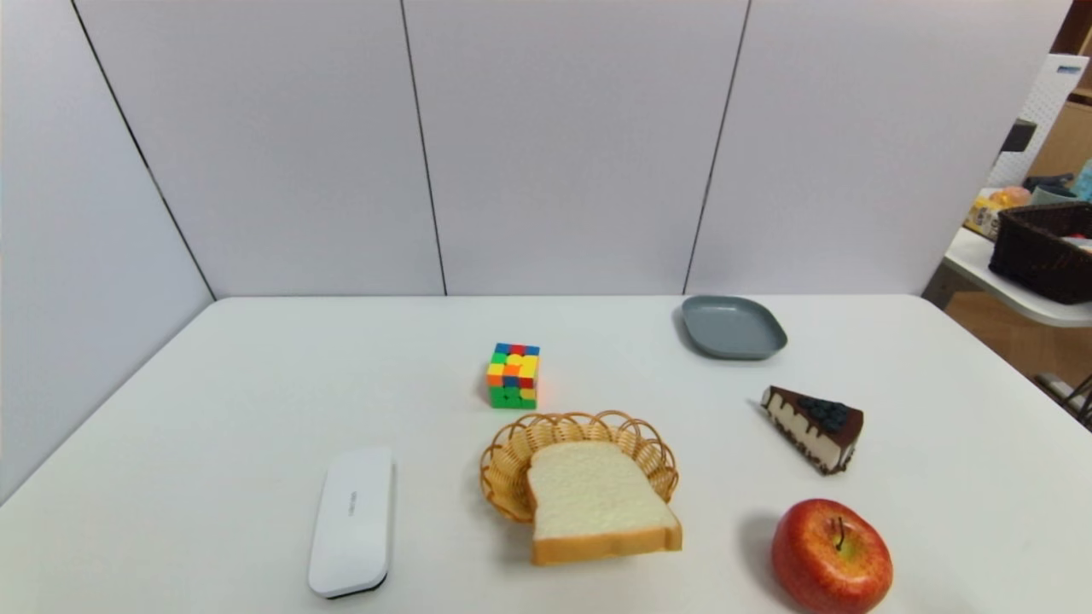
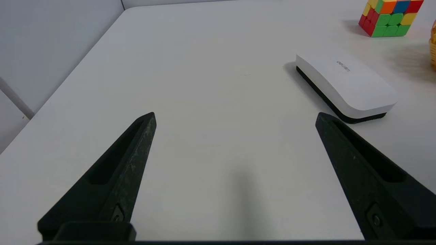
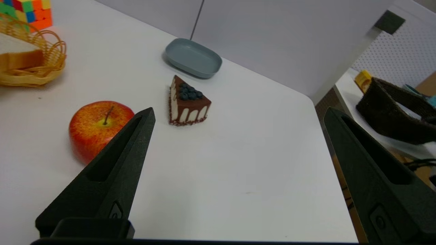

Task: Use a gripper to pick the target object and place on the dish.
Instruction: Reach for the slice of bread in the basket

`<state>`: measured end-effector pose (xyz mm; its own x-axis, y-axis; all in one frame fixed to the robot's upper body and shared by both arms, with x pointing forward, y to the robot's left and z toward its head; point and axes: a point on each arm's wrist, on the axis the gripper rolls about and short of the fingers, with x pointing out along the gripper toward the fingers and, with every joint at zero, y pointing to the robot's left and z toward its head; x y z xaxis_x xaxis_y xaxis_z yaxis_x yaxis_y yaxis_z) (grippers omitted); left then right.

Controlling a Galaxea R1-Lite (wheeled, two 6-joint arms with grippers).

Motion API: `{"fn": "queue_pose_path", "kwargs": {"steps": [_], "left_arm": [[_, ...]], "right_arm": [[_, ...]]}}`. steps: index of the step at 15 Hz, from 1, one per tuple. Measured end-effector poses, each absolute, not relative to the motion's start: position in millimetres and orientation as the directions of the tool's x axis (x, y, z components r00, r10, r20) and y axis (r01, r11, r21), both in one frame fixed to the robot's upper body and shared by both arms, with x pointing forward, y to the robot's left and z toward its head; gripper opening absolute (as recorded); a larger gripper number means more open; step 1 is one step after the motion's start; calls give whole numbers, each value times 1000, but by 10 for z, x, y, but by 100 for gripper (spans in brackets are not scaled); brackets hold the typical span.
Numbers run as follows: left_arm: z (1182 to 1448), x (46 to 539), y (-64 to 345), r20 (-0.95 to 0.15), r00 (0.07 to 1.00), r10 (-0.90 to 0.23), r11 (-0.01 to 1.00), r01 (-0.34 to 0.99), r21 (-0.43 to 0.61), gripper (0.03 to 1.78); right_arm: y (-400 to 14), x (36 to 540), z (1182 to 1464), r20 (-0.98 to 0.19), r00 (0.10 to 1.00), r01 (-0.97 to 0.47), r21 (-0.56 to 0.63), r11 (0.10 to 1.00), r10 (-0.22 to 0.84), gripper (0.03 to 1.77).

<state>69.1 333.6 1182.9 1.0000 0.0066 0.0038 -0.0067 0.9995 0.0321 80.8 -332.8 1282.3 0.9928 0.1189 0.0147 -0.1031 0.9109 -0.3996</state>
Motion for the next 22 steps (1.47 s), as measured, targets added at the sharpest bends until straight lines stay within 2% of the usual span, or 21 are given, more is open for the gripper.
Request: {"fn": "queue_pose_path", "kwargs": {"steps": [3, 7, 11, 15, 18, 22], "left_arm": [[11829, 691, 3336, 4, 1000, 7, 999, -7, 32, 169], [11829, 691, 3336, 4, 1000, 7, 999, -7, 32, 169], [11829, 691, 3336, 4, 1000, 7, 999, -7, 32, 169], [11829, 691, 3336, 4, 1000, 7, 999, -7, 32, 169], [11829, 691, 3336, 4, 1000, 7, 999, -7, 32, 169], [11829, 691, 3336, 4, 1000, 7, 999, -7, 32, 169]], "right_arm": [[-3297, 841, 12896, 6, 965, -231, -446, 865, 261, 171], [-3262, 950, 13051, -19, 905, -362, -559, 746, 425, 171], [-3250, 1117, 13095, -81, 857, -420, -684, 596, 510, 171], [-3259, 1324, 13153, -146, 842, -444, -733, 515, 519, 171], [-3267, 1506, 13285, -167, 841, -465, -709, 531, 515, 171], [-3288, 1711, 13596, -145, 875, -450, -594, 666, 462, 171]]}}
